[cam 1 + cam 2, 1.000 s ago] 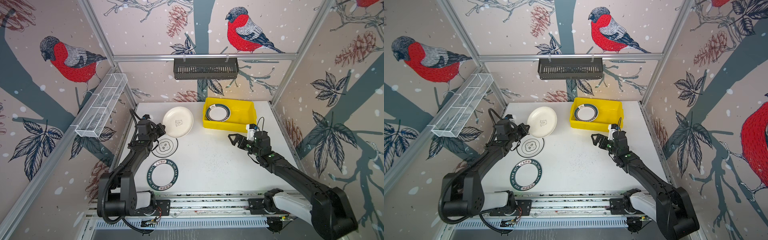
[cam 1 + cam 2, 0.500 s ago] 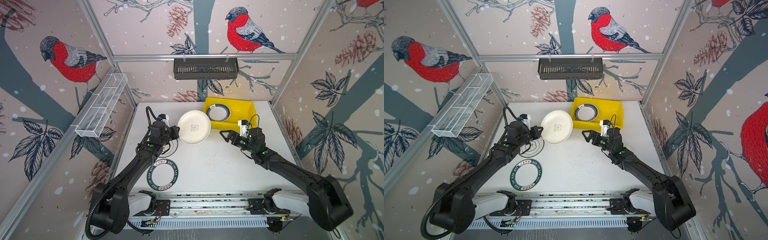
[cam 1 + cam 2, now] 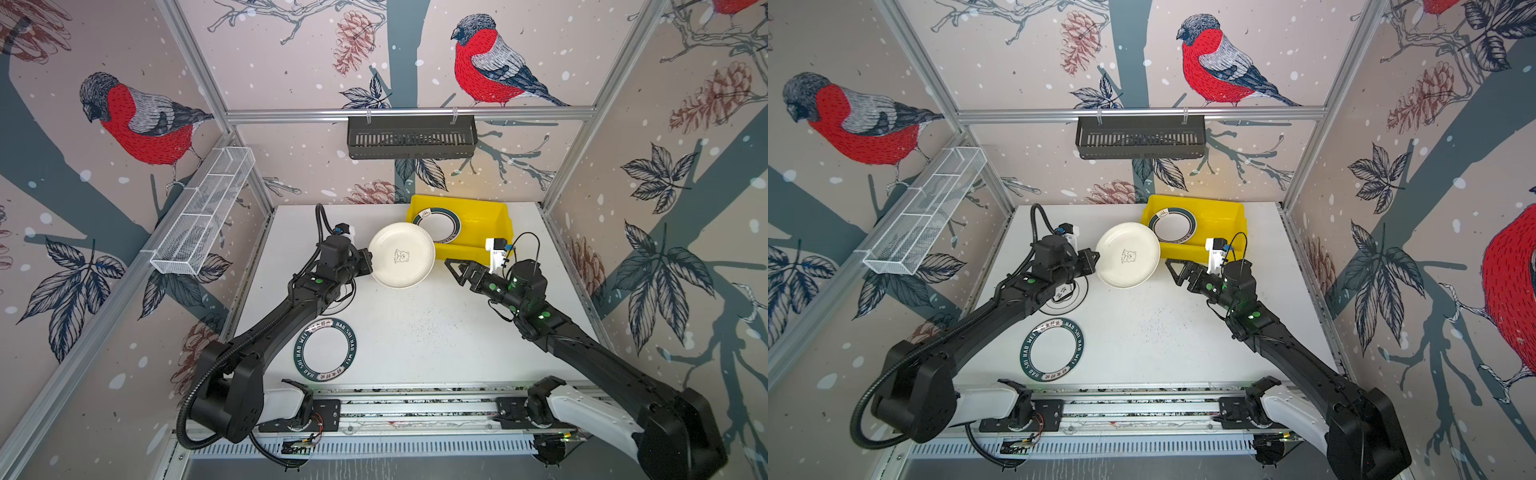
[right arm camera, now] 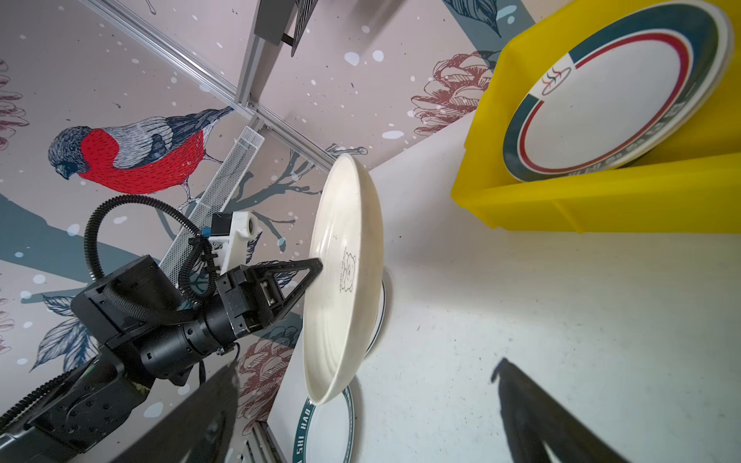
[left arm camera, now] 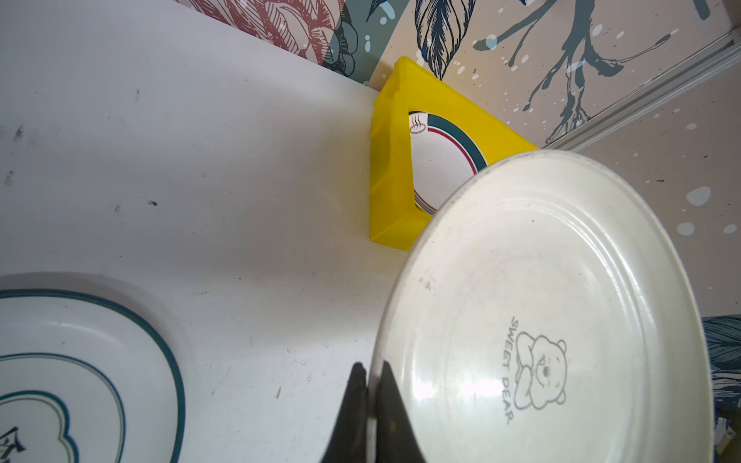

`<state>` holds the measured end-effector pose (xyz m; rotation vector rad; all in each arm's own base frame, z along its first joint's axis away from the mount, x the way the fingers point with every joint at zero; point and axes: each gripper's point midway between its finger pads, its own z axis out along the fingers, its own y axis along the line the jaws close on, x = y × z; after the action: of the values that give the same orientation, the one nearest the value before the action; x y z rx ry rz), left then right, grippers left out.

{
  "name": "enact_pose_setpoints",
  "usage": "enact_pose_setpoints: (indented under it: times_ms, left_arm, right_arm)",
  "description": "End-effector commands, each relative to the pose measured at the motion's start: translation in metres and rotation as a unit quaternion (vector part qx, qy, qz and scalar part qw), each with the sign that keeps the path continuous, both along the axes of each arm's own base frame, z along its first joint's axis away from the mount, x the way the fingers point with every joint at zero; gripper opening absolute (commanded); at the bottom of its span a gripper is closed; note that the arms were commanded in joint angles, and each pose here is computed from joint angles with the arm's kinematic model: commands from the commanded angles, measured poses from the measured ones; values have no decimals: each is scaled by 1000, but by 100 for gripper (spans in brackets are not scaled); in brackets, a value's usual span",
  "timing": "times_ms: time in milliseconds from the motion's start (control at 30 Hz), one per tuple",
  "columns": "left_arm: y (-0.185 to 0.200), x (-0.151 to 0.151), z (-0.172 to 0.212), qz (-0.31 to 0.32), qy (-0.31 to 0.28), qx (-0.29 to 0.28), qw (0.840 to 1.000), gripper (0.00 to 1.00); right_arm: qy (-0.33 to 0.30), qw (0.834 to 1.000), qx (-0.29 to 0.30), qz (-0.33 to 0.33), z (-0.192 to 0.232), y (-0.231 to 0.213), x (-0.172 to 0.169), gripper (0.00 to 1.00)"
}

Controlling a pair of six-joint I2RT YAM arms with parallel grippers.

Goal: Place the plates into the plastic bin on the countertop
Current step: 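Grasp the cream plate's rim with the right gripper beside the left gripper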

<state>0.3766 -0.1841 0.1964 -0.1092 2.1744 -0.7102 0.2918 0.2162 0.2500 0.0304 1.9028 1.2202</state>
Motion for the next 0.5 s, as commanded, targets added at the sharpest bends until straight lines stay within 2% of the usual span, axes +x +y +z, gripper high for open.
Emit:
enact_pose_setpoints:
  times_ms: [0,200,400,467]
  left_arm:
    - [-15,13,6,-2,-12,10,1000,0]
    - [-40,26,6,-1,-20,23,1000,0]
    - [-56,25,9,-6,-34,22,999,0]
    - [-60,22,11,-7,-41,18,999,0]
  right_arm:
    - [-25,999,-29,-10,4,-3,4,100]
    - [-9,993,-97,-61,-17,-19,20,100]
    - [3,989,-123,-80,-29,-23,32,94]
    - [5,988,-127,-88,-31,-24,36,88]
